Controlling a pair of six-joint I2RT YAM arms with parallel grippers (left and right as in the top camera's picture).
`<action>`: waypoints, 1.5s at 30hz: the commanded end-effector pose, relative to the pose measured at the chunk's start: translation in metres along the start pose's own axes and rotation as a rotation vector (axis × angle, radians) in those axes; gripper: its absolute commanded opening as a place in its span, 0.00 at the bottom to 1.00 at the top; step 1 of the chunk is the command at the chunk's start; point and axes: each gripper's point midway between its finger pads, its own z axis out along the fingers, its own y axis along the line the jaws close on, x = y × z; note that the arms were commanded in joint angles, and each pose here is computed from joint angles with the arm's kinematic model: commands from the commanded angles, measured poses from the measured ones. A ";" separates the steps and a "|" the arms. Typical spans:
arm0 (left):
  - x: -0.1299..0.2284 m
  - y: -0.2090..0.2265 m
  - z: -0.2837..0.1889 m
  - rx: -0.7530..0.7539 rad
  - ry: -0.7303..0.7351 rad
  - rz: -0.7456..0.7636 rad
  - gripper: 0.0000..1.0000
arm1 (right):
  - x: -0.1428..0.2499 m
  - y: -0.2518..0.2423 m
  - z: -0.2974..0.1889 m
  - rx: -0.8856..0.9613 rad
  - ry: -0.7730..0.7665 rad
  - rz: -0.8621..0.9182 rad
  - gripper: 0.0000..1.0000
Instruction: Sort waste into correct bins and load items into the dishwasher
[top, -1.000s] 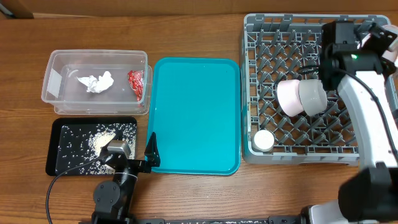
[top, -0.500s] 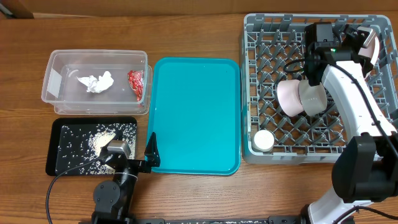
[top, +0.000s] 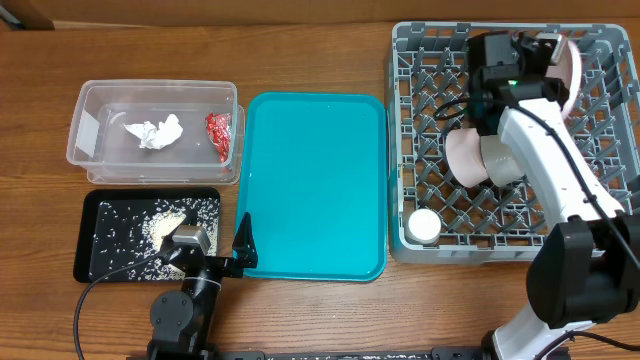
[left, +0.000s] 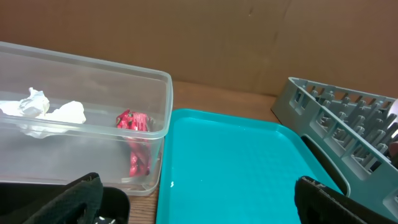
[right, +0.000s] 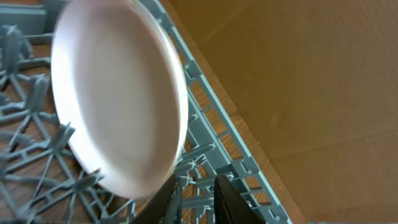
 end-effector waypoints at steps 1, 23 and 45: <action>0.001 -0.001 0.000 0.009 0.000 0.026 1.00 | 0.002 0.008 -0.005 -0.012 -0.003 -0.034 0.19; 0.001 -0.001 0.000 0.009 0.000 0.026 1.00 | 0.009 -0.047 -0.302 -1.214 -0.242 0.187 1.00; 0.001 -0.001 0.000 0.009 0.000 0.026 1.00 | 0.084 -0.150 -0.318 -1.421 -0.276 0.161 1.00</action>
